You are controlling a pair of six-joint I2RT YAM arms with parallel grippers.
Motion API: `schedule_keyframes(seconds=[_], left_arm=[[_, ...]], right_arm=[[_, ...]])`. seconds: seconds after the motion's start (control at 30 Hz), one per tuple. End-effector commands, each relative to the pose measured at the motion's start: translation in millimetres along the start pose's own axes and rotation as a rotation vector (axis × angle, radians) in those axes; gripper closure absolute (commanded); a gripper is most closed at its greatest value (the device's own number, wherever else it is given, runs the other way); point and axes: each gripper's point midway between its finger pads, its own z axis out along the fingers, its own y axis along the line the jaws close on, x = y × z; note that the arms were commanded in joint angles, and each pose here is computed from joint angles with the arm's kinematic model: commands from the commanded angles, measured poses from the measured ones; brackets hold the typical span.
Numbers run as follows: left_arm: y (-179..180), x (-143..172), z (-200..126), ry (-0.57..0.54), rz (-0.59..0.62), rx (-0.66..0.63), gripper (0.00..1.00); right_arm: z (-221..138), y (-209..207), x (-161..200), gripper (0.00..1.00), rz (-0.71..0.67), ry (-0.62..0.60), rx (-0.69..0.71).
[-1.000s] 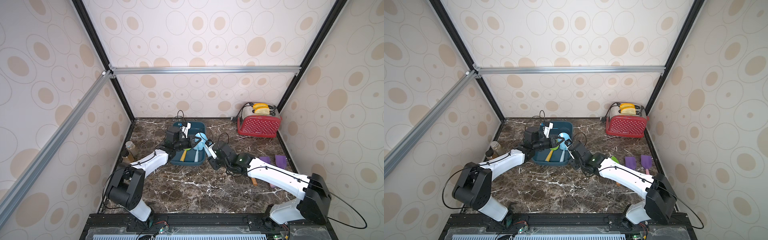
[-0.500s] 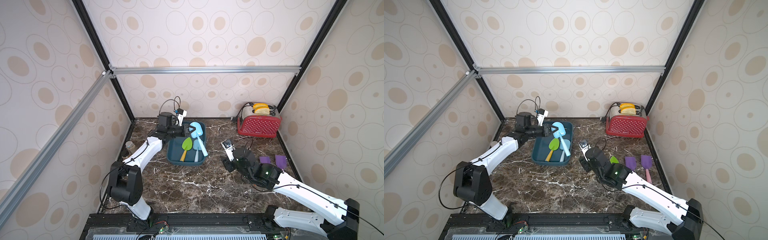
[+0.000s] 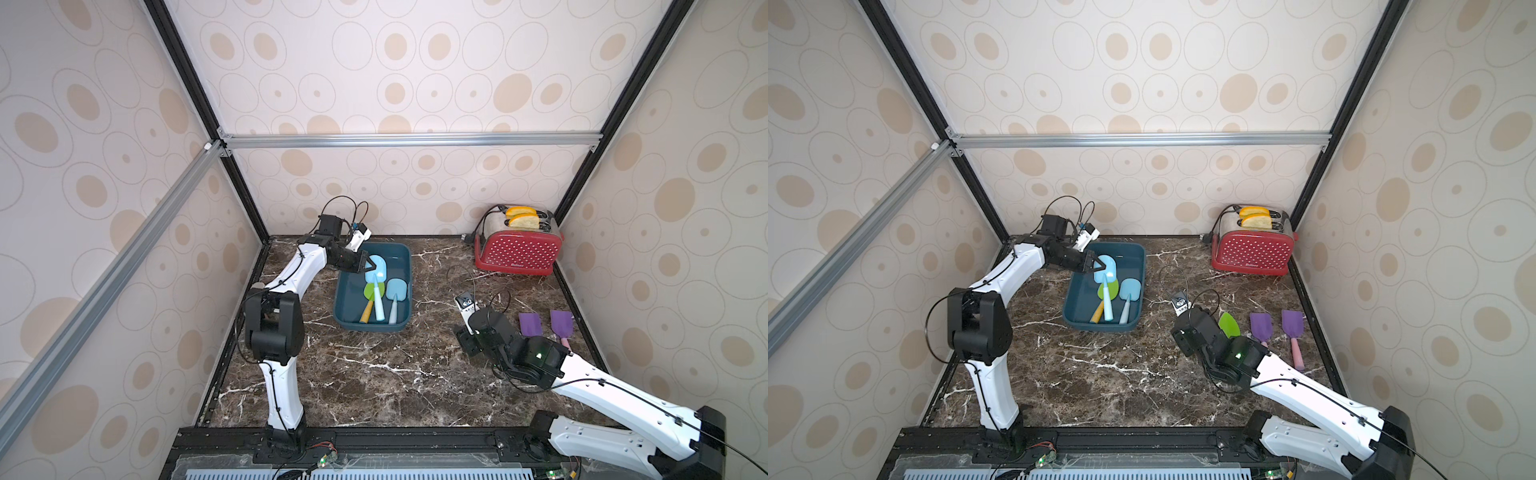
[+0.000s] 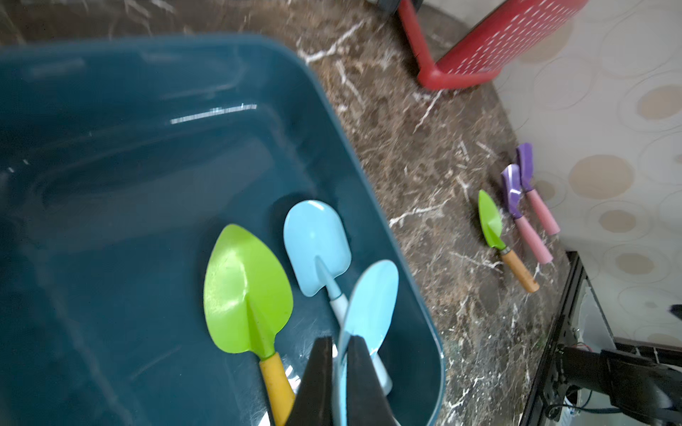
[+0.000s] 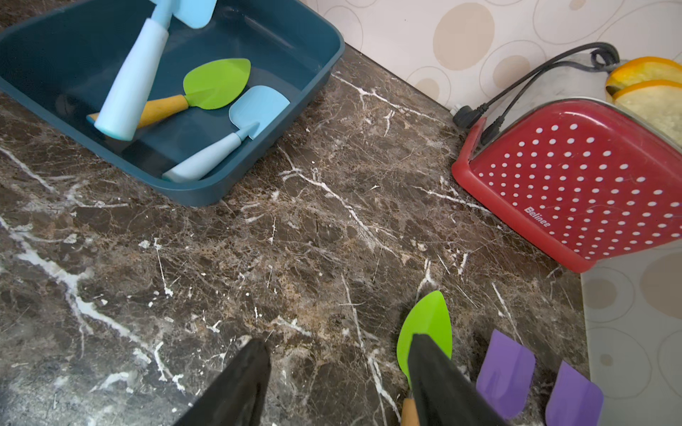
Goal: Put the shovel into the storage box
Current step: Place the shovel in the storage box.
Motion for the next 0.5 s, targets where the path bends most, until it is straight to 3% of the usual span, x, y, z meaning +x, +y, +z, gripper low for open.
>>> schedule_keyframes(seconds=[0.0,0.47], left_arm=[[8.4,7.1,-1.2,0.079,0.028,-0.03,1.0],[43.8,23.1,50.8,0.182,-0.037,0.003,1.0]], right_arm=[[1.2,-5.1,15.5,0.33,0.012,0.037,0.03],[10.9,-4.1,19.6,0.33,0.016,0.1,0.064]])
